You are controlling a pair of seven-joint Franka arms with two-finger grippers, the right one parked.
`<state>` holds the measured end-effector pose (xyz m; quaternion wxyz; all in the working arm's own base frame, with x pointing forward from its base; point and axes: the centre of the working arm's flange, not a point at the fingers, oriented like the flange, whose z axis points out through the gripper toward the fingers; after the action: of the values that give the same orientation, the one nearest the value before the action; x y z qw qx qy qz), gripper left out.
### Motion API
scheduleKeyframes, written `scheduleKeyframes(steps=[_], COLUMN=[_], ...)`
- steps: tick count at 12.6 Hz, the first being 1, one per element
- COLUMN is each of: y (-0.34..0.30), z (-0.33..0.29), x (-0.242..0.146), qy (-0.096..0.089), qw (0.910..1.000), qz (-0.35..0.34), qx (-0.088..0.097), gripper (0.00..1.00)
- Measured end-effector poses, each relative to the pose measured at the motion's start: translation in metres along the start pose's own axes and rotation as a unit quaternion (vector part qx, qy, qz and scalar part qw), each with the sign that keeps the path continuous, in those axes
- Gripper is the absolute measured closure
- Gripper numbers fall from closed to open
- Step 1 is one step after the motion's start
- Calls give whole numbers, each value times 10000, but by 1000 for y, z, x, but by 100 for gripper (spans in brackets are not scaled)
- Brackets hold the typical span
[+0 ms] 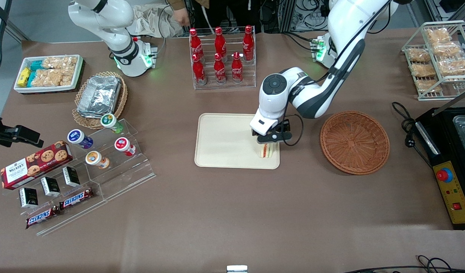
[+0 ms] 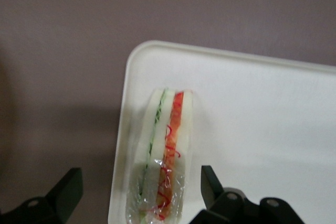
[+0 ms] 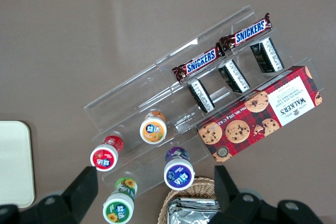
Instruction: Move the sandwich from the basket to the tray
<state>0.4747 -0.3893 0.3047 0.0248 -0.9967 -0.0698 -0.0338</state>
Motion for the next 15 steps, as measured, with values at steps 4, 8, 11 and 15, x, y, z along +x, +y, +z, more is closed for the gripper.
scheduleKeyframes(steps=[4, 8, 11, 15], y=[-16, -127, -242, -343], z=[-134, -239, -298, -309], x=[45, 80, 96, 111], qy=[66, -68, -209, -348], qw=[9955, 9919, 9960, 9989], qz=[-894, -1226, -823, 50], qx=[-298, -337, -288, -325], gripper=[0, 0, 0, 0])
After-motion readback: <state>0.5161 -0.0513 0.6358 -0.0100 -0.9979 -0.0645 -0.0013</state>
